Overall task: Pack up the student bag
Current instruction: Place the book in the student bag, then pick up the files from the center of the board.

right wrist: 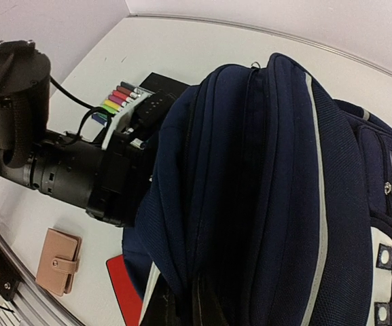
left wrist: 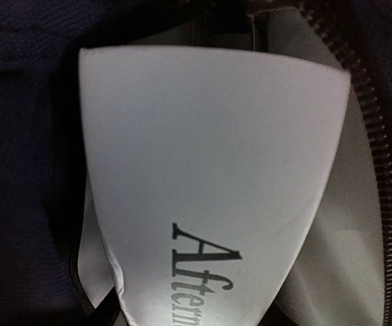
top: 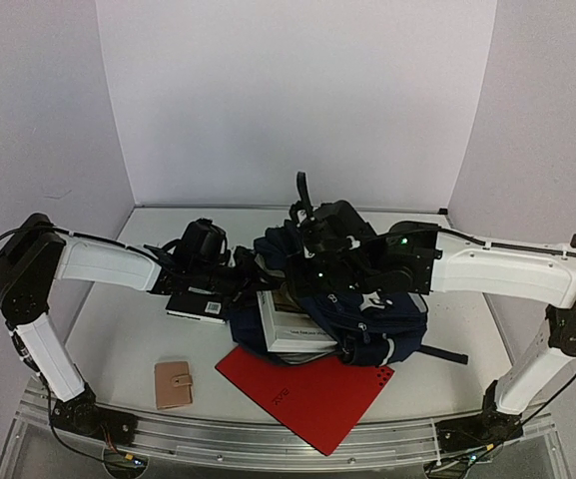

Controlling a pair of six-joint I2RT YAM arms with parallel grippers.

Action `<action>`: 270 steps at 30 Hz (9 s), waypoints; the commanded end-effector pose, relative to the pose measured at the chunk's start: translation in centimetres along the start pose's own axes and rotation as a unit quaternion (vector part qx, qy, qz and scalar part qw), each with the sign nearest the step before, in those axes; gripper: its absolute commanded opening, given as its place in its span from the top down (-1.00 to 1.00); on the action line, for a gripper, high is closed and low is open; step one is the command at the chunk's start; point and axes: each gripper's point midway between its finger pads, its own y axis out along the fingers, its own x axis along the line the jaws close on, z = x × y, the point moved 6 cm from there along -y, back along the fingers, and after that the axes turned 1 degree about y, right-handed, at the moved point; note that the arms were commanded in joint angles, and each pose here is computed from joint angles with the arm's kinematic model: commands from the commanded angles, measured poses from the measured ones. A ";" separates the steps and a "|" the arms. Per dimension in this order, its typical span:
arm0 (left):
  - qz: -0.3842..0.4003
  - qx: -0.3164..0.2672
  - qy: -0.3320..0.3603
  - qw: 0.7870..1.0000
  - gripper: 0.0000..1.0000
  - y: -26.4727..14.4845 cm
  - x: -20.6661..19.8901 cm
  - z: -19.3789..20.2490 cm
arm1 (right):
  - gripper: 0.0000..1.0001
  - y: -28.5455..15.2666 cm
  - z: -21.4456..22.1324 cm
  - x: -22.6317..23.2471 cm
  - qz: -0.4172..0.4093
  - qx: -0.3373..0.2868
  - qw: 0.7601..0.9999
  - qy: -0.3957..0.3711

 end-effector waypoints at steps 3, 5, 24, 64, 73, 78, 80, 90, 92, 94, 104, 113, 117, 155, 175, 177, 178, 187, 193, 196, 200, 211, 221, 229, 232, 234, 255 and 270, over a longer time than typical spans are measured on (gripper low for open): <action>0.014 -0.075 0.036 0.996 0.81 2.2 -2.6 -1.9 | 1.00 -3.2 -5.3 4.8 -0.155 -0.111 0.981 0.044; 0.011 -0.093 0.042 0.995 0.83 2.6 -2.7 -2.3 | 1.00 -3.0 -5.3 5.3 -0.169 -0.109 0.979 0.043; -0.120 -0.159 0.149 0.968 -0.25 -1.6 -1.8 -2.5 | 1.00 -4.2 -4.4 0.2 -0.043 -0.160 0.981 0.104; -0.078 -0.005 0.126 0.989 0.00 0.6 -1.8 7.5 | 1.00 -2.4 -4.3 1.6 -0.047 -0.135 0.985 0.092; -0.093 -0.065 0.137 0.984 0.26 3.7 -2.2 6.1 | 1.00 -0.9 -3.0 1.5 -0.040 -0.123 0.987 0.098; -0.128 -0.089 0.140 0.978 0.26 4.1 -0.4 5.2 | 1.00 0.2 -1.5 0.0 0.003 -0.123 0.987 0.108; -0.140 -0.088 0.140 0.976 0.22 4.0 0.0 5.2 | 1.00 1.0 -0.5 -0.9 0.023 -0.116 0.986 0.114; -0.145 -0.130 0.177 0.965 -0.47 -1.6 -2.5 5.2 | 1.00 3.9 1.2 -5.8 0.095 -0.099 0.982 0.132; -0.148 -0.132 0.179 0.964 -0.59 -2.9 -2.7 5.3 | 1.00 4.3 0.9 -6.9 0.110 -0.100 0.980 0.130; -0.151 -0.132 0.177 0.964 -0.71 -4.2 -2.7 5.6 | 1.00 4.5 0.1 -8.2 0.122 -0.105 0.978 0.129; -0.166 -0.138 0.129 0.968 -0.94 -8.6 0.6 6.6 | 1.00 6.9 -3.9 -13.5 0.189 -0.117 0.970 0.100; -0.188 -0.080 0.101 0.974 -0.97 -8.1 4.0 8.2 | -0.05 5.6 -5.9 -12.9 0.122 -0.104 0.983 0.095; -0.195 -0.066 0.109 0.972 -0.99 -7.7 4.8 7.4 | -0.69 2.5 -3.8 -12.7 0.066 -0.072 0.986 0.138; -0.186 0.025 0.163 0.969 -0.96 -0.4 6.2 3.4 | -0.29 -1.0 21.4 -14.1 0.055 0.205 0.911 0.353; -0.167 -0.007 0.080 0.983 -0.91 -5.7 8.3 6.7 | 0.13 4.1 15.2 -10.5 -0.020 0.095 0.947 0.305; -0.188 -0.018 0.080 0.979 -0.94 -6.5 8.6 6.7 | 0.14 4.3 15.0 -10.5 -0.045 0.091 0.945 0.310; -0.195 -0.023 0.082 0.977 -0.95 -6.7 8.6 6.6 | 0.15 4.3 14.9 -10.5 -0.060 0.093 0.943 0.312; -0.226 -0.033 0.092 0.969 -0.99 -6.6 9.3 5.4 | 0.23 3.8 15.4 -12.1 -0.135 0.080 0.929 0.335; -0.242 -0.027 0.096 0.965 -0.97 -5.7 9.8 4.9 | 0.27 4.4 16.6 -12.3 -0.150 0.086 0.922 0.348; -0.242 -0.021 0.096 0.965 -0.92 -5.4 9.9 4.9 | 0.33 4.8 17.0 -12.1 -0.168 0.086 0.913 0.362; -0.237 -0.015 0.093 0.967 -0.85 -5.2 10.1 5.1 | 0.40 5.1 17.0 -12.0 -0.182 0.077 0.907 0.373; -0.217 -0.010 0.082 0.973 -0.75 -5.1 10.3 5.5 | 0.82 5.9 15.5 -11.0 -0.238 0.035 0.884 0.401; -0.173 -0.079 0.129 0.973 -0.99 -8.8 6.6 5.0 | 1.00 1.5 10.8 -10.6 -0.272 -0.044 0.881 0.385; -0.102 -0.116 0.288 0.945 -0.99 -13.3 0.4 5.1 | 1.00 -2.5 5.5 -9.9 -0.203 -0.049 0.943 0.260; -0.075 -0.126 0.365 0.919 -1.00 -14.7 -2.8 4.9 | 1.00 -2.9 4.9 -9.2 -0.199 -0.023 0.955 0.217; -0.058 -0.136 0.419 0.896 -0.99 -15.8 -5.5 4.6 | 1.00 -2.9 4.6 -9.1 -0.186 -0.012 0.964 0.191; -0.178 -0.176 0.460 0.852 -0.99 -21.0 -5.2 4.4 | 1.00 -5.5 0.4 -8.1 -0.188 -0.052 0.972 0.133; 0.026 -0.072 0.694 0.716 -0.99 -13.7 -16.5 2.4 | 1.00 -8.5 -0.5 -5.6 -0.278 -0.010 0.960 0.039</action>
